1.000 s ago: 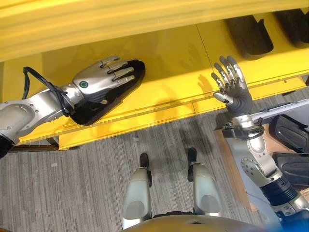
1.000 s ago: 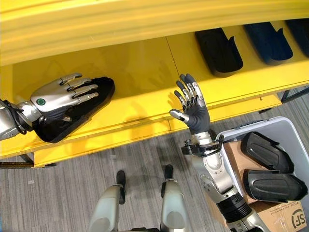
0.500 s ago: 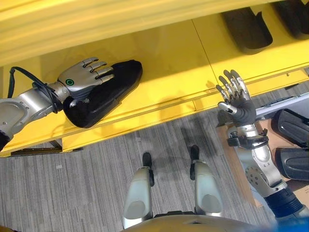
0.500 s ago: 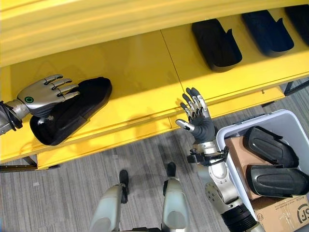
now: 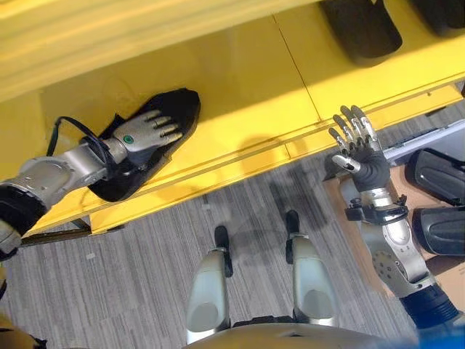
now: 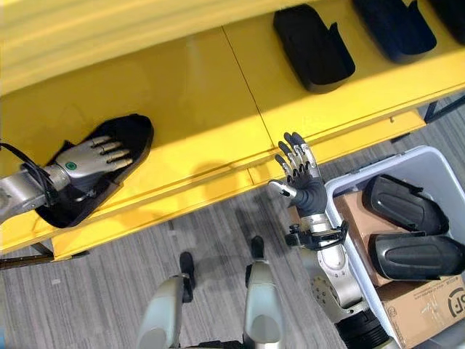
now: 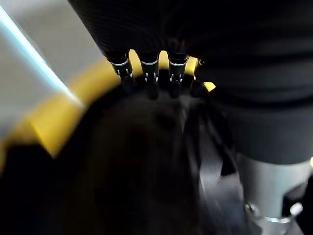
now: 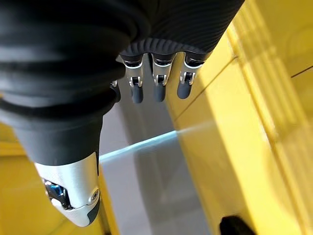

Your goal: Move parts from the plastic box to the shelf.

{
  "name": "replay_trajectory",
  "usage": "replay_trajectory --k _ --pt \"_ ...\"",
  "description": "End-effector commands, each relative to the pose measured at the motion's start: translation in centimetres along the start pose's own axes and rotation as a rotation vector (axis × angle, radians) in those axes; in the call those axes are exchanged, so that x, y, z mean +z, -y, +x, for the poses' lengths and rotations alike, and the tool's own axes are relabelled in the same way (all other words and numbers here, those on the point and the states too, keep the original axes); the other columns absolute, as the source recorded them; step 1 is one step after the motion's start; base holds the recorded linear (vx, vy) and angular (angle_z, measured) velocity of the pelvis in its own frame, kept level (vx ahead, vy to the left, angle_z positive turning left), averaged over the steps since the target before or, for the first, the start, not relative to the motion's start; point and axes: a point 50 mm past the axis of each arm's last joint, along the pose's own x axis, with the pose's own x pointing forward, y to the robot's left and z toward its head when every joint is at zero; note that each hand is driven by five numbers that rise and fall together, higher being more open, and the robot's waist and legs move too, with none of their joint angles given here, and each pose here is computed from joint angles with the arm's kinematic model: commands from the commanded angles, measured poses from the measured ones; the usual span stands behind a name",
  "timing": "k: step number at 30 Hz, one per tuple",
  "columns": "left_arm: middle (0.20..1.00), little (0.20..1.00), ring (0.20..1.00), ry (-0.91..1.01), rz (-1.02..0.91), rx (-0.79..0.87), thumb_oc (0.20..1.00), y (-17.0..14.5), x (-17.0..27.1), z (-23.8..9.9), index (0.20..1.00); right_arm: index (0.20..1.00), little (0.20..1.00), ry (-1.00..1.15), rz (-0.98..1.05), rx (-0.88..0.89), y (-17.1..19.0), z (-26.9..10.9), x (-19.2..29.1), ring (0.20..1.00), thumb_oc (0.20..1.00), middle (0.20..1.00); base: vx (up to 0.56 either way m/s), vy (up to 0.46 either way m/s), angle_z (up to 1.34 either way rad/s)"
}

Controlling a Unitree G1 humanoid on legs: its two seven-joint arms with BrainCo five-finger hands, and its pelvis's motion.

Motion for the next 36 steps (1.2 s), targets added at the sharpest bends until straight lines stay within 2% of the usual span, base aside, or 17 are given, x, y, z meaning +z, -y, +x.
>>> replay_trajectory --k 1,11,20,22,24,26,27,29,31,36 --pt "1.000 1.000 1.000 -0.087 0.062 -0.033 1.000 -0.5 -2.5 -1.1 1.000 1.000 1.000 0.150 0.003 0.026 -0.1 0.9 3.0 1.000 1.000 1.000 0.00 0.000 0.00" --pt "1.000 1.000 1.000 -0.108 0.040 -0.149 1.000 1.1 -2.3 -0.6 1.000 1.000 1.000 0.146 -0.016 0.015 0.4 0.6 3.3 1.000 1.000 1.000 -0.01 0.000 -0.03" --pt "1.000 1.000 1.000 -0.238 0.006 -0.068 1.000 -0.1 -4.4 -0.1 1.000 1.000 1.000 0.129 -0.030 -0.006 1.0 -0.1 3.2 1.000 1.000 1.000 0.00 0.000 0.00" --pt "1.000 1.000 1.000 -0.302 -0.014 -0.036 1.000 -0.6 -5.4 0.3 1.000 1.000 1.000 0.118 -0.027 -0.011 1.1 -0.4 3.1 1.000 1.000 1.000 0.00 0.000 0.00" --pt "1.000 1.000 1.000 -0.436 -0.107 0.089 1.000 -2.4 -7.3 1.1 1.000 1.000 1.000 0.105 -0.018 -0.014 1.2 -0.7 2.9 1.000 1.000 1.000 0.00 0.000 0.00" --pt "1.000 1.000 1.000 -0.469 -0.151 0.141 1.000 -3.1 -7.8 1.4 1.000 1.000 1.000 0.102 -0.013 -0.016 1.2 -0.8 2.8 1.000 1.000 1.000 0.00 0.000 0.00" --pt "1.000 1.000 1.000 -0.527 -0.217 0.228 1.000 -3.9 -8.4 1.8 1.000 1.000 1.000 0.097 -0.006 -0.017 1.1 -0.8 2.7 1.000 1.000 1.000 0.00 0.000 0.00" --pt "1.000 1.000 1.000 -0.568 -0.270 0.275 1.000 -4.4 -8.8 2.3 1.000 1.000 1.000 0.094 -0.005 -0.011 1.0 -0.9 2.7 1.000 1.000 1.000 0.04 -0.012 -0.03" --pt "1.000 1.000 1.000 -0.581 -0.340 0.373 1.000 -6.6 -9.3 3.3 1.000 1.000 1.000 0.087 -0.001 -0.011 1.0 -0.9 2.6 1.000 1.000 1.000 0.05 -0.027 -0.06" --pt "1.000 1.000 1.000 -0.607 -0.433 0.455 1.000 -8.0 -9.7 3.9 1.000 1.000 1.000 0.068 0.001 -0.021 1.0 -1.1 2.3 1.000 1.000 1.000 0.04 -0.015 -0.07"
